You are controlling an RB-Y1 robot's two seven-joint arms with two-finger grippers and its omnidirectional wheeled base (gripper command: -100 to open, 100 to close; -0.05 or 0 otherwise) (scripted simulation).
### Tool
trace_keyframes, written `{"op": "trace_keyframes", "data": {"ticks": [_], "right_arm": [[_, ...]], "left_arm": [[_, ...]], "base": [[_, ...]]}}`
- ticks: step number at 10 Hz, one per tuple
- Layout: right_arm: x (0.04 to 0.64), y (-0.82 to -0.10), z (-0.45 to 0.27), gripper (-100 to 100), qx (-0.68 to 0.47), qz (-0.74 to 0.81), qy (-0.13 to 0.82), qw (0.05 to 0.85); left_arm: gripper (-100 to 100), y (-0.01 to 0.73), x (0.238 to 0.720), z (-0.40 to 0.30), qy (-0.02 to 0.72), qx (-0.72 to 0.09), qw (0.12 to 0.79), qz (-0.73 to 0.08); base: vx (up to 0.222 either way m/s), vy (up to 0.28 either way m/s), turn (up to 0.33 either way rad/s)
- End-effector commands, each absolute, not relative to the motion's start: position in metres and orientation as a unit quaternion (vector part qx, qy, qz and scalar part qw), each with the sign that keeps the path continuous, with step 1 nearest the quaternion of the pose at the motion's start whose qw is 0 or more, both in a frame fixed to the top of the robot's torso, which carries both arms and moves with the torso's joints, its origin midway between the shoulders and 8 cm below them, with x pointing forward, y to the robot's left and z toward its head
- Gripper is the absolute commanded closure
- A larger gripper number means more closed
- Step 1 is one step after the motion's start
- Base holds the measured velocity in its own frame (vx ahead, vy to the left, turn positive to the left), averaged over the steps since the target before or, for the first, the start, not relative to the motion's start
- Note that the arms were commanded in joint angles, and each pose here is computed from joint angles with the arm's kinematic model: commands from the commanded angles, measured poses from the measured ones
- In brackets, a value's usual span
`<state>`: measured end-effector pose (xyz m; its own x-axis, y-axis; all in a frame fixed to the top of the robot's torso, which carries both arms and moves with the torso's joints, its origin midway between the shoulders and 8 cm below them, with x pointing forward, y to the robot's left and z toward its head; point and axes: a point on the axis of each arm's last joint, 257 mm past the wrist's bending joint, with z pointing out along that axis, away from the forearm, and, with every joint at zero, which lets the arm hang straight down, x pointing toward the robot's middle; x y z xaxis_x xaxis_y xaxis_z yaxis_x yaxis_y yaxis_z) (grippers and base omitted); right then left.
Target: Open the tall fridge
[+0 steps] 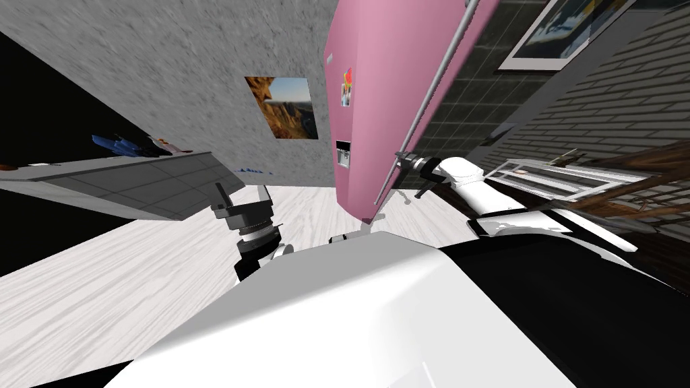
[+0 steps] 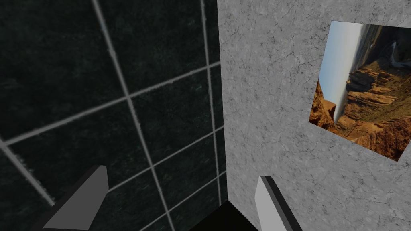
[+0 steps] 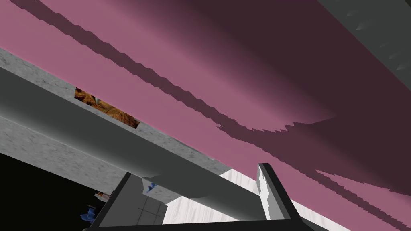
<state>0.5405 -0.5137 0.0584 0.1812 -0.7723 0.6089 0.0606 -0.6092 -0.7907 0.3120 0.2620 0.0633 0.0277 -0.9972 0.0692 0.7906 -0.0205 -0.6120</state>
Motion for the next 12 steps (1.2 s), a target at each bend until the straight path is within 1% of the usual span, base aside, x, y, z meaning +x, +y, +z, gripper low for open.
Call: {"op": "trace_keyframes", "data": {"ticks": [1, 2, 3, 5, 12], "right_arm": [[0.541, -0.529, 0.066, 100, -0.668, -0.594, 0.277, 0.352], [0.54, -0.54, 0.067, 100, -0.664, -0.599, 0.285, 0.345], [0.54, -0.534, 0.06, 100, -0.672, -0.594, 0.279, 0.343], [0.538, -0.548, 0.056, 100, -0.668, -0.598, 0.292, 0.333], [0.53, -0.598, 0.06, 100, -0.647, -0.618, 0.333, 0.299]], "left_arm": [[0, 0.262, 0.312, 0.063, 0.202, -0.255, 0.67, -0.667], [0, 0.262, 0.312, 0.063, 0.202, -0.255, 0.67, -0.667], [0, 0.262, 0.312, 0.063, 0.202, -0.255, 0.67, -0.667], [0, 0.262, 0.312, 0.063, 0.203, -0.255, 0.67, -0.667], [0, 0.262, 0.312, 0.063, 0.203, -0.255, 0.67, -0.667]], "base": [[-0.064, 0.265, -0.057], [-0.052, 0.31, -0.063], [-0.031, 0.162, -0.052], [0.014, 0.205, -0.062], [0.018, 0.257, -0.063]]}}
